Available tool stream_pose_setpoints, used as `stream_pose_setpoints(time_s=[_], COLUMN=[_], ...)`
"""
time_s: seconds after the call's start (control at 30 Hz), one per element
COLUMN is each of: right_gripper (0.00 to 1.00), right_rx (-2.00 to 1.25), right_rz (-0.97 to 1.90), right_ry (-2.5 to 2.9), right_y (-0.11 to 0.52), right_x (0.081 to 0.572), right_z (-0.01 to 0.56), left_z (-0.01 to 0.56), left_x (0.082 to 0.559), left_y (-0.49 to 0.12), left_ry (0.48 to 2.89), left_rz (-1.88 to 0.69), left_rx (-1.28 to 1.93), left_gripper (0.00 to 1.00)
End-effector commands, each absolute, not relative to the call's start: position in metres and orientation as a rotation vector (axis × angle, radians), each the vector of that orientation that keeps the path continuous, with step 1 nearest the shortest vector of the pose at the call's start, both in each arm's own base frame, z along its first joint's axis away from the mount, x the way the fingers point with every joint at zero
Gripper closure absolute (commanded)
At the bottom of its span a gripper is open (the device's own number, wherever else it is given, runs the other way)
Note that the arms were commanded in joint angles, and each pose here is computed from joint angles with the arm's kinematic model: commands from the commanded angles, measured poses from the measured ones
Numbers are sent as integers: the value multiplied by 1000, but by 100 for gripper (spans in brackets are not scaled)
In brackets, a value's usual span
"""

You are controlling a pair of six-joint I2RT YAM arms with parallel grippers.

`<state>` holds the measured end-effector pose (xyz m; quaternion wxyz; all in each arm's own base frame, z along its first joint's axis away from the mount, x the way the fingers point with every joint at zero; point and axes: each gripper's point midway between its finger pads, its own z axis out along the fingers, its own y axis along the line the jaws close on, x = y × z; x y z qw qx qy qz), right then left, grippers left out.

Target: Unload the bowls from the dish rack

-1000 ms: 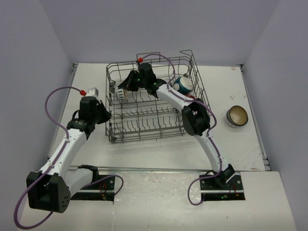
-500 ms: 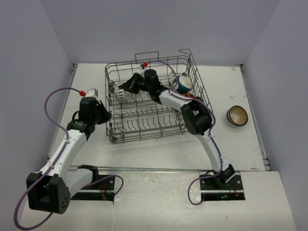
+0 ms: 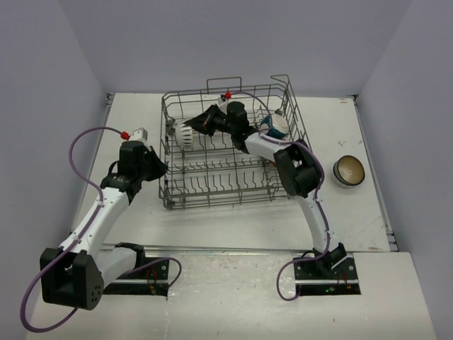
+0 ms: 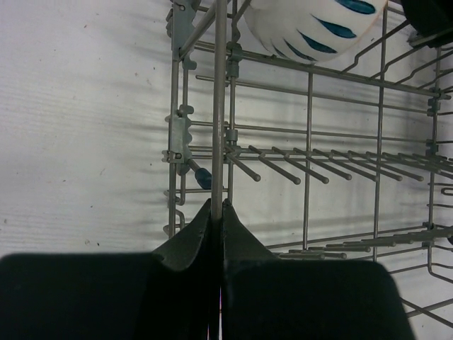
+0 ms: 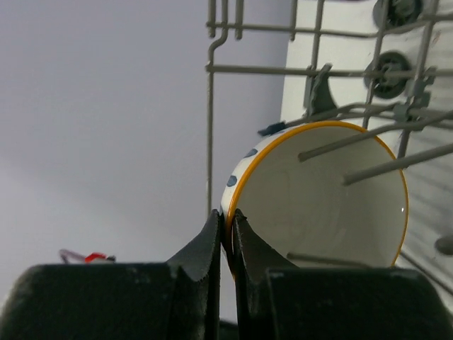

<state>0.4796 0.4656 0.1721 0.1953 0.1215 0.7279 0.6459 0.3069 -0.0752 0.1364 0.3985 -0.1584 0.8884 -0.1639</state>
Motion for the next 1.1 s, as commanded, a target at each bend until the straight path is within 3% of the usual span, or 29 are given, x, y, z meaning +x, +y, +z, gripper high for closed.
stream_pose_setpoints(time_s=[0.0,0.43,0.63,0.77,1.07], right_gripper=[100,100,100,100,100], right_rx=[141,17,-101,-171,-214], right_rz=[2085,2065,1978,1921,1915], right_ry=[1743,1791,1858,1880,1864], right_y=[442,431,428,426,421], right_x=[450,430,416,404,392], right_z=[322,357,367,370,380], left_z=[108,116,132,145,158], left_x=[296,301,309,313,320], left_y=[-63,-51,-52,-53,-54], left_ry=[2344,2335,2302,2274,2262], left_rz=[-324,-233,-239,-255,-255], left_rx=[-463,-434,-416,-407,-401], left_gripper=[100,99,75,66,64])
